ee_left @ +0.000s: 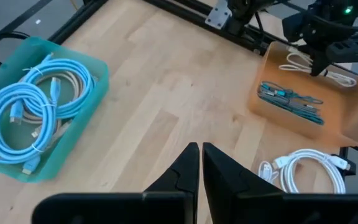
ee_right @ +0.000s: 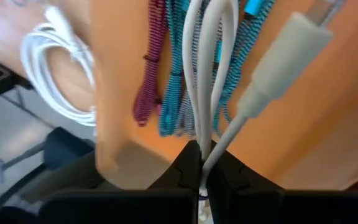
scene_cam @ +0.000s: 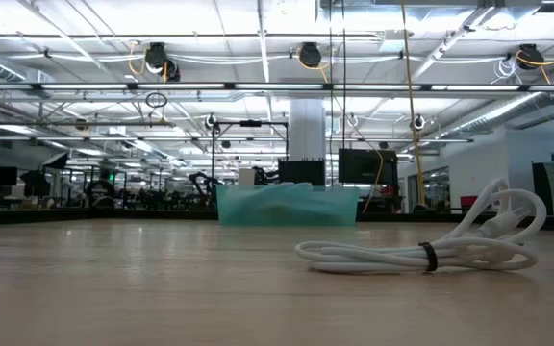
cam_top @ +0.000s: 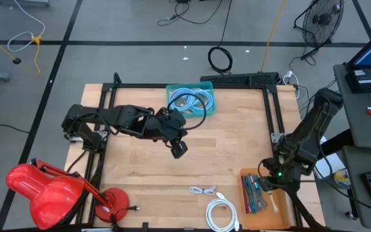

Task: Pick & Place USB Port
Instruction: Put the brown charger cable into the orange bin

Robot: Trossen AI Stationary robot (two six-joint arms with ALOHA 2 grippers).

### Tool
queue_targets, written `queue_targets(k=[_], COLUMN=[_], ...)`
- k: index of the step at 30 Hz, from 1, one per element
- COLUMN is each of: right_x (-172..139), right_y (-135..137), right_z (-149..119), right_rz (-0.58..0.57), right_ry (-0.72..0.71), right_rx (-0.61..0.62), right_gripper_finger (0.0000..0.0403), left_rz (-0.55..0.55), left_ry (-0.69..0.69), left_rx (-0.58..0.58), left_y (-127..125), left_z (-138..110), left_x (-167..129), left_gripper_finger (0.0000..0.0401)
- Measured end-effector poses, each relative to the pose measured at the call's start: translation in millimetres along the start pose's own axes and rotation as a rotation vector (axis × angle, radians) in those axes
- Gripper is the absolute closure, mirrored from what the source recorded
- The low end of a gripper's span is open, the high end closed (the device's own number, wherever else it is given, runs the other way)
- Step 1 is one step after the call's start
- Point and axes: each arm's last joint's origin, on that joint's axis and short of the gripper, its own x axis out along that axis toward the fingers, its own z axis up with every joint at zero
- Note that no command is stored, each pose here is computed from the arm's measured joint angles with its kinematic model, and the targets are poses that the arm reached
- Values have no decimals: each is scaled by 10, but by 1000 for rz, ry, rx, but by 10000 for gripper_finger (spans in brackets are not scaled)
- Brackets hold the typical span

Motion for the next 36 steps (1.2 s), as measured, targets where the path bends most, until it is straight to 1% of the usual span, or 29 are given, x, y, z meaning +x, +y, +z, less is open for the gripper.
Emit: queue_targets(k=[11, 21, 24, 29, 36], right_x=[278, 384, 421, 469, 563], right_y=[-48, -52, -57, -49, -79], right_z=[-46, -46, -52, -74, -51], right_rz=[-183, -227, -256, -255, -286], right_ry=[-57, -92, -83, -78, -104], right_rx=[-15, -16, -13, -17, -16], right_gripper_finger=[403, 403, 403, 403, 403], left_rz=[-19, -41, -42, -42, -43], left_ry=[12, 24, 24, 25, 23], left_rx=[-14, -29, -30, -29, -26], left_y=[-6, -13, -13, -13, -14], left_z=[-1, -3, -3, -3, -2], left_x=[8, 7, 7, 7, 7], left_gripper_finger=[380, 380, 380, 380, 380])
